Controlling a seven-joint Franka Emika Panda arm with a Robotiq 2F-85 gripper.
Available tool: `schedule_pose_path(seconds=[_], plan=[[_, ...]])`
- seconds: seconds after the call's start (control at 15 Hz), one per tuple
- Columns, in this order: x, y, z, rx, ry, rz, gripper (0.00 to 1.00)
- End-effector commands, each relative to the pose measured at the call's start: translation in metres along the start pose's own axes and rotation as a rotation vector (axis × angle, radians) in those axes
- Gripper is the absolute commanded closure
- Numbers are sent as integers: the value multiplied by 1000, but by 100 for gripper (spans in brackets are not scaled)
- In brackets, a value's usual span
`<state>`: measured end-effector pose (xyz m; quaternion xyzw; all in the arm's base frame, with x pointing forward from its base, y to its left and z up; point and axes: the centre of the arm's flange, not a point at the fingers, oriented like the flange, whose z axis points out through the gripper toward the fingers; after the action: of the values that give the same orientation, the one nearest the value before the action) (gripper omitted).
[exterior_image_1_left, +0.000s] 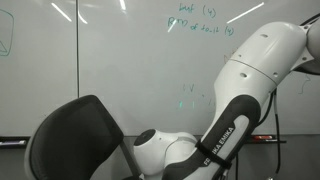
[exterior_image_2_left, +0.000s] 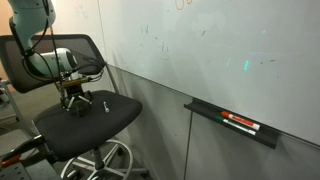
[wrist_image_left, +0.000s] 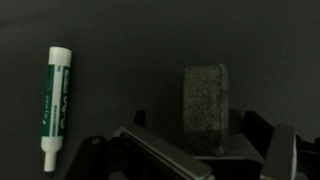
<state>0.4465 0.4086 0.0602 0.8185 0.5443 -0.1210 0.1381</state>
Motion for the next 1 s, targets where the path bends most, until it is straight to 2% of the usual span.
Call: schedule_pose_path(seconds=[0.0, 0.73, 0.8, 0.87, 0.93], plan=[[-1, 4, -12, -17, 1, 3, 0], [-24, 38, -12, -83, -47, 12, 0], [-26, 40, -11, -85, -55, 15, 11], [-29, 41, -11, -85, -57, 13, 26], [-30, 42, -11, -89, -60, 14, 34]])
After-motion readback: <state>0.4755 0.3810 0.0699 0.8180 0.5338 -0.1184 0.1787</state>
